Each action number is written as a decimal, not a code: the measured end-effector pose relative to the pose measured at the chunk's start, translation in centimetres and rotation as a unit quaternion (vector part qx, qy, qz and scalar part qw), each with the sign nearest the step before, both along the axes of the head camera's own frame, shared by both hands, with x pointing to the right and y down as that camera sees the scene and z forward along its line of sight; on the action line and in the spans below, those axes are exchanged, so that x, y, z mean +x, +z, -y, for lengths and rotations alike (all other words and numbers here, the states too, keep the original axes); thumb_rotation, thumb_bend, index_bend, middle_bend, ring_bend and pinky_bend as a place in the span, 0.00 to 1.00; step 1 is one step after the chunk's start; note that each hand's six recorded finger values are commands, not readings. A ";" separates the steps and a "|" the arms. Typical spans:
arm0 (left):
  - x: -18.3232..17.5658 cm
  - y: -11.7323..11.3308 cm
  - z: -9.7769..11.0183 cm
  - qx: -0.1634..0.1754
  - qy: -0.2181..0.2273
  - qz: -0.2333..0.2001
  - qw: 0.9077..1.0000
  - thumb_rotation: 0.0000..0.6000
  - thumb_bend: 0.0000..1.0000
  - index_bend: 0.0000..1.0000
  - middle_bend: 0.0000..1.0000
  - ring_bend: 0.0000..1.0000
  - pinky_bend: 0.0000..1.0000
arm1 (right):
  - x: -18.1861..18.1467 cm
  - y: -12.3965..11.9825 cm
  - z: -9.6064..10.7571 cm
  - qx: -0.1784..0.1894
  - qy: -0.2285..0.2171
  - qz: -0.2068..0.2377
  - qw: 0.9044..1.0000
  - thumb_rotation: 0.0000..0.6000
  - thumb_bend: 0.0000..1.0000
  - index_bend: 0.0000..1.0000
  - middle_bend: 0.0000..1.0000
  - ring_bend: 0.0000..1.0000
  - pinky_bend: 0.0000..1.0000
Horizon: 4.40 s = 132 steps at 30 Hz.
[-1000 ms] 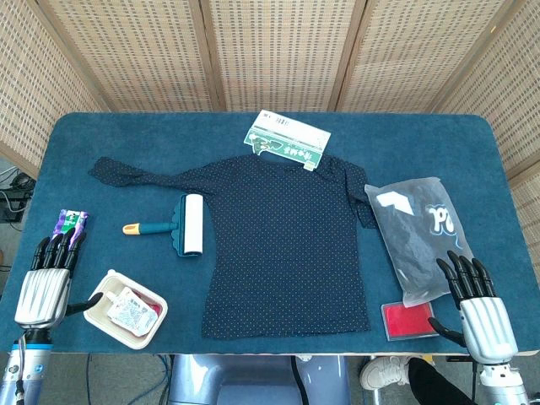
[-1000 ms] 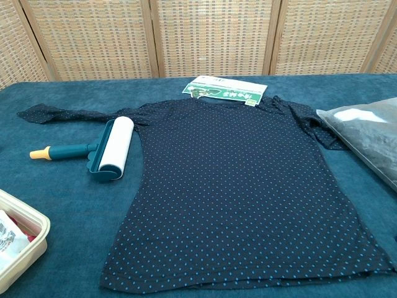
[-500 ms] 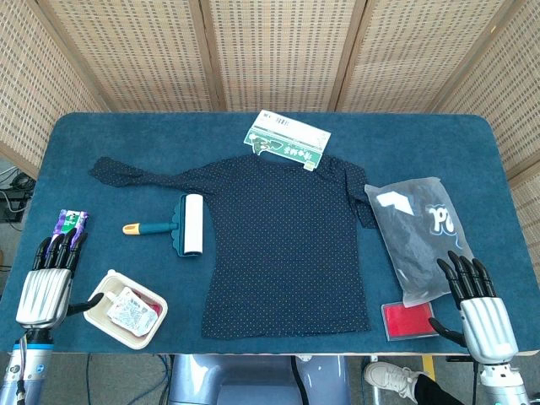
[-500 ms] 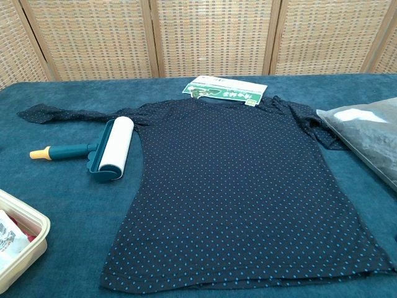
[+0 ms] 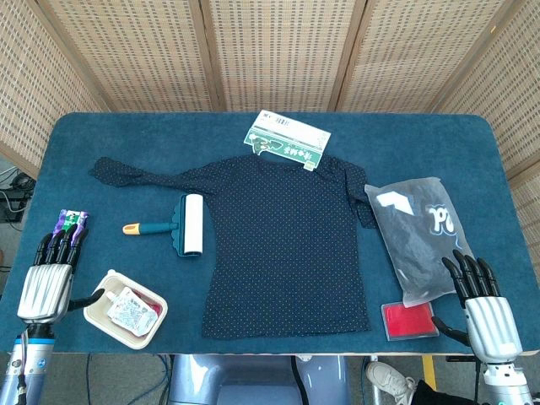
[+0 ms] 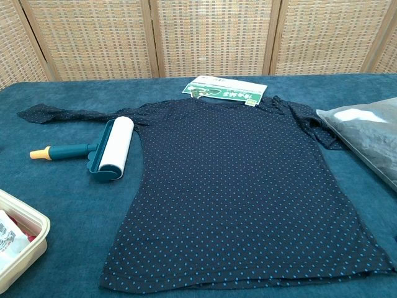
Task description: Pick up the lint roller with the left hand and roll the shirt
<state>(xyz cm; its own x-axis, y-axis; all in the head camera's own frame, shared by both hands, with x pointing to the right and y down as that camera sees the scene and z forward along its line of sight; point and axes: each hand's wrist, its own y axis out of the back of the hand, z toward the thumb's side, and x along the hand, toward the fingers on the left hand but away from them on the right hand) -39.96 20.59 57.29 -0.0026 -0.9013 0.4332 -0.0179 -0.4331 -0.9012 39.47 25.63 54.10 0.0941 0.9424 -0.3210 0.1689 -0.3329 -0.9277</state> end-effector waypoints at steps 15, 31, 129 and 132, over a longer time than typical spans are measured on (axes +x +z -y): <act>0.4 1.9 7.9 -0.023 0.025 0.014 0.999 1.00 0.21 0.27 0.85 0.67 0.64 | 0.1 0.7 0.1 -0.002 -0.001 -0.008 1.000 1.00 0.11 0.00 0.00 0.00 0.00; 0.5 10.2 13.9 -0.113 0.059 0.083 0.988 1.00 0.31 0.39 0.88 0.69 0.65 | 1.4 1.6 0.7 -0.006 0.016 -0.030 0.999 1.00 0.11 0.00 0.00 0.00 0.00; 19.4 13.4 18.0 -0.210 0.262 0.291 0.896 1.00 0.64 0.89 0.89 0.70 0.65 | 3.6 2.3 1.6 -0.018 0.050 -0.010 0.999 1.00 0.11 0.00 0.00 0.00 0.00; 20.7 14.3 17.4 -0.216 0.271 0.298 0.889 1.00 0.64 0.89 0.89 0.70 0.65 | 3.7 2.4 1.6 -0.020 0.051 -0.008 0.998 1.00 0.11 0.00 0.00 0.00 0.00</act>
